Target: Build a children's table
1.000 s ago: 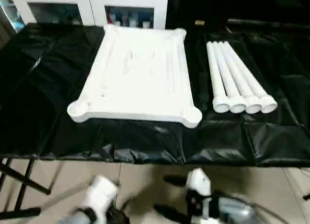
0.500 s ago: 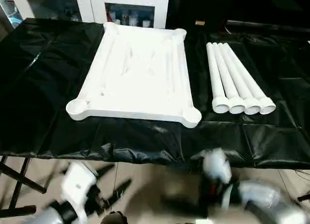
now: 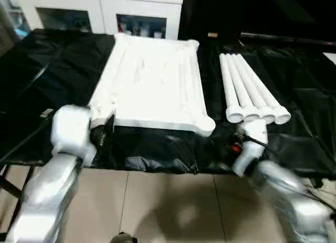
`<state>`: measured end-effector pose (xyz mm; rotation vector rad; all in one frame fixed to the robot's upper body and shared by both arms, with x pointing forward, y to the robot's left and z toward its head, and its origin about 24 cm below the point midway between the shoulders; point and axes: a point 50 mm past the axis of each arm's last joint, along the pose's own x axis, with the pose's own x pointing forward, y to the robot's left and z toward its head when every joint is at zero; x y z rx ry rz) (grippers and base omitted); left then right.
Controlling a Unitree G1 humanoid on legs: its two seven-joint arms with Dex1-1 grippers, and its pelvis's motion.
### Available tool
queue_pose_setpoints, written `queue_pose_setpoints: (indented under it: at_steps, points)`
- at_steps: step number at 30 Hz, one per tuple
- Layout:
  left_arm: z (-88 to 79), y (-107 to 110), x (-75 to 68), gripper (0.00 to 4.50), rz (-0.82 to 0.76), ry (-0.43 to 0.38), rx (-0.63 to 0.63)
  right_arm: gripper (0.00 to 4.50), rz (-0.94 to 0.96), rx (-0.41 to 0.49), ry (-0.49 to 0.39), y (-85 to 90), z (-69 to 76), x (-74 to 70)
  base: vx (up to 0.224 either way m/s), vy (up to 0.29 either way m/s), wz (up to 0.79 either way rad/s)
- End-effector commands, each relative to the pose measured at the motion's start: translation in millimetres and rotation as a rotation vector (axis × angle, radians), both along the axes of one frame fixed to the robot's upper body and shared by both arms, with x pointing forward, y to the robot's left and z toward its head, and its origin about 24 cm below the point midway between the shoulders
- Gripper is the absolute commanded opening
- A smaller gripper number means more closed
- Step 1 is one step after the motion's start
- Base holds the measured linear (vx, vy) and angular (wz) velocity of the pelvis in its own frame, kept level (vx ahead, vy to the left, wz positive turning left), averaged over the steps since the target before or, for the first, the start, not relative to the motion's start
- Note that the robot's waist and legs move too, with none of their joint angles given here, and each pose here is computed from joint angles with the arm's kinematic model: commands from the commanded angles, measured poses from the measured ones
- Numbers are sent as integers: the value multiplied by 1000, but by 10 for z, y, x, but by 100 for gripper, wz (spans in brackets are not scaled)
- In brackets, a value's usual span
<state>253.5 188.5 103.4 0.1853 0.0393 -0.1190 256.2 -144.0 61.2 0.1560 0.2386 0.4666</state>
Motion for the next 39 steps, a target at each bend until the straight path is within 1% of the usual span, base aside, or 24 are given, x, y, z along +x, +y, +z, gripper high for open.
queue_pose_setpoints:
  at_steps: [1,4,5,6,7,11,12,14,15,16,17,20,21,23,24,25,27,31,32,37,39]
  points:
    - [-62,-105,85,330,-22,8,9,450,-76,-40,13,-86,-14,71,0,0,0]
    - [-79,-186,171,330,-48,22,11,450,-117,-77,-44,-136,64,151,0,0,0]
    - [-81,-253,225,330,-76,19,0,450,-142,-109,-78,-197,110,192,0,0,0]
    - [-81,-253,225,330,-76,19,0,450,-142,-109,-78,-197,110,192,0,0,0]
    - [-86,-311,265,330,-84,18,-1,450,-178,-113,-93,-303,150,208,0,0,0]
    - [-64,-318,299,330,-75,32,-35,450,-192,-111,-112,-354,207,224,39,0,-3]
    - [-73,-303,301,330,-65,22,-29,450,-196,-110,-120,-359,200,221,85,-3,-6]
    - [-96,-215,332,330,-25,25,-15,450,-179,-92,-110,-274,157,243,69,-5,-8]
    - [-97,-215,322,330,-12,26,-13,450,-165,-92,-106,-261,139,229,67,-1,-9]
    - [-84,-208,323,330,6,23,-18,450,-145,-109,-108,-232,121,230,74,-3,-3]
    - [-84,-208,323,330,6,23,-18,450,-145,-109,-108,-232,121,230,104,-9,5]
    - [-67,-188,341,330,37,20,-37,450,-92,-102,-116,-140,122,258,116,-1,14]
    - [-61,-193,345,330,41,15,-43,450,-65,-103,-130,-90,138,291,130,6,28]
    - [-47,-219,343,330,34,9,-53,450,-46,-109,-141,-55,165,328,144,24,65]
    - [-44,-248,337,330,11,2,-57,450,-38,-87,-131,-48,158,349,142,31,72]
    - [-48,-256,336,330,2,1,-56,450,-41,-88,-128,-52,149,358,153,-29,33]
    - [-60,-270,328,330,-8,4,-55,450,-46,-126,-123,-70,127,369,157,-74,2]
    - [-48,-307,333,330,-38,0,-74,450,-40,-134,-130,-84,146,361,119,-63,12]
    - [-65,-351,332,330,-87,7,-66,450,-46,-141,-133,-107,151,345,159,-23,12]
    - [-94,-421,334,330,-147,21,-74,450,-62,-150,-131,-171,162,286,147,21,5]
    - [-106,-479,328,330,-182,20,-80,450,-76,-125,-125,-209,179,227,164,103,6]
